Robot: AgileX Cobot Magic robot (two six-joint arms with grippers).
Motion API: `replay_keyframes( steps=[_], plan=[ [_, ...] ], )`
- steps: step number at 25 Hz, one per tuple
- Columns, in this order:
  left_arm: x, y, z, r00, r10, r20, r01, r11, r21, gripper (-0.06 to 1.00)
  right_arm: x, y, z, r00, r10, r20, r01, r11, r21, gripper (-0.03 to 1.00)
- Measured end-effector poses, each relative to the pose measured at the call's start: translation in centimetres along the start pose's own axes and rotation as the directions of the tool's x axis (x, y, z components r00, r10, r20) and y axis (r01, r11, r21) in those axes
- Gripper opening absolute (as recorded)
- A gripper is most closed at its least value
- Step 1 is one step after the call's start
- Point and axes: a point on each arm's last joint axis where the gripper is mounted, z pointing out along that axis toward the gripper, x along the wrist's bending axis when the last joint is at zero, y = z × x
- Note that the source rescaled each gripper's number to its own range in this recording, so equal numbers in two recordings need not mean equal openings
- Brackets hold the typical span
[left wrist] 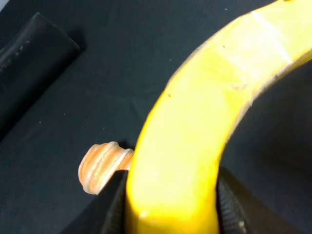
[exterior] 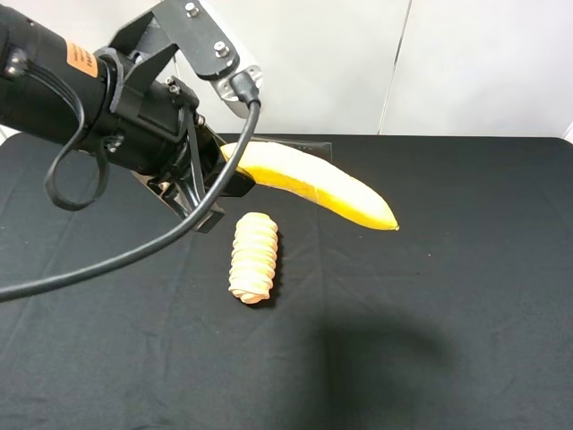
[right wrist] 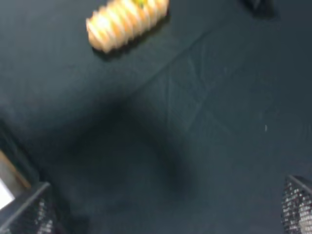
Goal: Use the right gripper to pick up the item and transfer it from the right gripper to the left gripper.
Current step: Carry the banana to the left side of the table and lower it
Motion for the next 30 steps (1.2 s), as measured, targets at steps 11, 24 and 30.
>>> replay_keyframes(
  steps=[11,24,30],
  plan=[
    [0.0,0.0,0.0,1.0,0.0,-0.001,0.0,1.0,-0.001,0.0,0.1,-2.5,1.2,1.0,0.001,-0.006,-0.001,0.996,-0.094,1.0],
    [0.0,0.0,0.0,1.0,0.0,-0.001,0.0,1.0,-0.001,0.0,0.1,-2.5,1.3,1.0,0.002,-0.003,-0.003,0.996,-0.094,1.0],
    [0.0,0.0,0.0,1.0,0.0,-0.001,0.0,1.0,-0.001,0.0,0.0,-2.6,1.1,0.987,0.095,0.126,-0.082,0.991,-0.104,1.0]
  ],
)
